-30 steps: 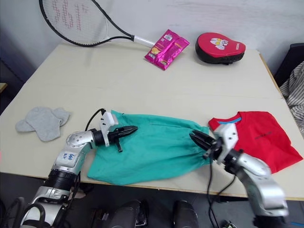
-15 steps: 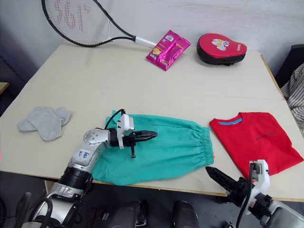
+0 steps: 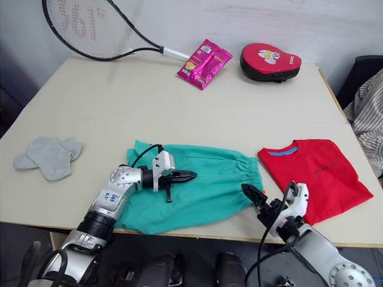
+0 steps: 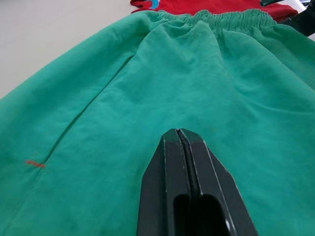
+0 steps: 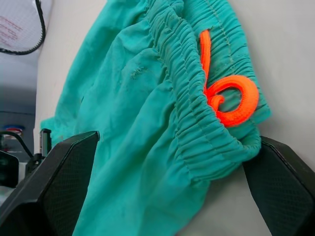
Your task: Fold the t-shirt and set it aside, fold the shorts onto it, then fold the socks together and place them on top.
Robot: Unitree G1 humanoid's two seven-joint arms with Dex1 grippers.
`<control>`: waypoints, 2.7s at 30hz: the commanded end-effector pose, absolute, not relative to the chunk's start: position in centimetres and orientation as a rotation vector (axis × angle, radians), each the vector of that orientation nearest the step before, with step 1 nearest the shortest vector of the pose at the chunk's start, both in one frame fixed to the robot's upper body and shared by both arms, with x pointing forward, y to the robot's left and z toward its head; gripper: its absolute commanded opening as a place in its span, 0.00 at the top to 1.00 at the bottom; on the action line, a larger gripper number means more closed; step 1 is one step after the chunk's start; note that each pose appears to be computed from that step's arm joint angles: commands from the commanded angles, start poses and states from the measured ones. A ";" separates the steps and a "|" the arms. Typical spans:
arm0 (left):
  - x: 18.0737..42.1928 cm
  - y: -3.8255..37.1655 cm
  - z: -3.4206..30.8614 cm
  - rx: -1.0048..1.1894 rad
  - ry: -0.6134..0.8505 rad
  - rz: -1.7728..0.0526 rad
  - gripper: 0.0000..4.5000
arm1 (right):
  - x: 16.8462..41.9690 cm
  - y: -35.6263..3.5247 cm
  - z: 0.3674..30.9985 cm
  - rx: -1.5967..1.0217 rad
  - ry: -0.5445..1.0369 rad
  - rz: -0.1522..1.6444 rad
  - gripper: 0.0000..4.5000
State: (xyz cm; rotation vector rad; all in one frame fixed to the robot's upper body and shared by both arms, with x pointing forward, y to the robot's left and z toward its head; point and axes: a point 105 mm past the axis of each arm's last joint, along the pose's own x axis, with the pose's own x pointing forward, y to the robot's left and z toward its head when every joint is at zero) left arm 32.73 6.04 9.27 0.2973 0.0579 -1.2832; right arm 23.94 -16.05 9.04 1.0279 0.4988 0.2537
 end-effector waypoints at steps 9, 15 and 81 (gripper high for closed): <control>32.4 6.6 9.1 0.321 0.069 -1.309 1.00 | 27.7 -11.5 5.6 0.962 0.507 0.281 0.31; 33.0 7.2 12.1 0.317 -0.026 -1.271 1.00 | 29.6 -14.5 9.5 0.883 0.208 0.188 0.79; 32.0 8.2 14.4 0.185 0.073 -1.200 1.00 | 36.8 -1.4 15.8 -0.276 -0.060 1.324 1.00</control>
